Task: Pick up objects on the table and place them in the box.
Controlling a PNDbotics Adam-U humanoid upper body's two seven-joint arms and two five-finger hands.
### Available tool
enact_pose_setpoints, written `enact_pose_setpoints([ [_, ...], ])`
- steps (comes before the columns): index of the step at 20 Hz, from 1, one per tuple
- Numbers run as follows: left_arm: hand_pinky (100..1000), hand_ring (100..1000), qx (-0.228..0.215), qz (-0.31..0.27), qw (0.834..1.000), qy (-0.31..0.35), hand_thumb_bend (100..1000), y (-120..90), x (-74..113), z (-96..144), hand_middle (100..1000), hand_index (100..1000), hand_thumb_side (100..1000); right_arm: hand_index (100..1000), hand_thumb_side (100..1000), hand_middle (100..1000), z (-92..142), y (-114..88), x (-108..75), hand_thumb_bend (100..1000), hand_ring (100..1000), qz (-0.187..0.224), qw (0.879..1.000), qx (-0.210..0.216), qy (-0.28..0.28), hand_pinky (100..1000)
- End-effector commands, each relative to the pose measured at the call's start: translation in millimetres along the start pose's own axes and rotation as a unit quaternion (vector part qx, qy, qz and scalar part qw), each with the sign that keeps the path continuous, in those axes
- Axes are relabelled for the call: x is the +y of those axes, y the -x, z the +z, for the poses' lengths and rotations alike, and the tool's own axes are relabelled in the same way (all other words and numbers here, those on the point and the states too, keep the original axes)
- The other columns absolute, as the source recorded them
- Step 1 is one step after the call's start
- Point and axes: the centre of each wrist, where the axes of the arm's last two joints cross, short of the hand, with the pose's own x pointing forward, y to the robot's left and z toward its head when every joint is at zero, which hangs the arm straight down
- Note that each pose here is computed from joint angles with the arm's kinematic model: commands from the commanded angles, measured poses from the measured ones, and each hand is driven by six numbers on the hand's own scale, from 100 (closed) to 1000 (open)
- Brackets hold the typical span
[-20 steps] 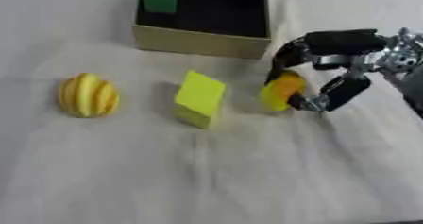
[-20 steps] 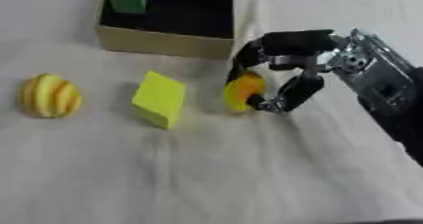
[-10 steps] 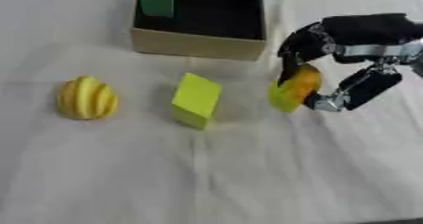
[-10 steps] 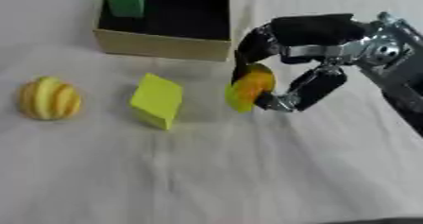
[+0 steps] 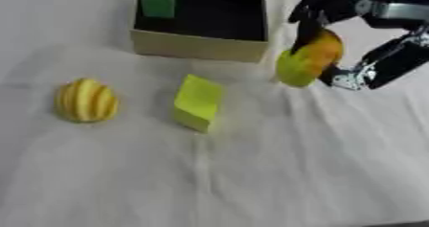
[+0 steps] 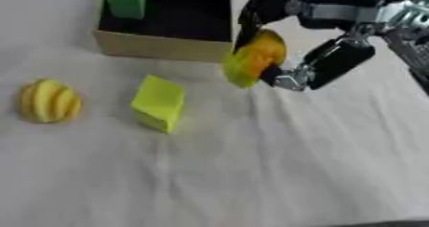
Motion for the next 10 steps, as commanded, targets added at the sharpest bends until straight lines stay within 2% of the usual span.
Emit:
enact_pose_setpoints([
  [1, 700, 777, -0.015, -0.006, 1.000, 0.008, 100, -6.3, 4.3, -5.6, 740, 850, 626, 688, 100, 493, 6.2, 4.4, -19.9, 100, 593, 0.009, 0.999, 0.018, 0.035, 774],
  [10, 700, 777, -0.029, 0.003, 0.999, 0.022, 100, -9.1, -0.4, -12.9, 740, 850, 625, 694, 100, 493, 9.3, 30.9, -34.6, 100, 601, 0.009, 0.991, 0.066, 0.117, 778],
])
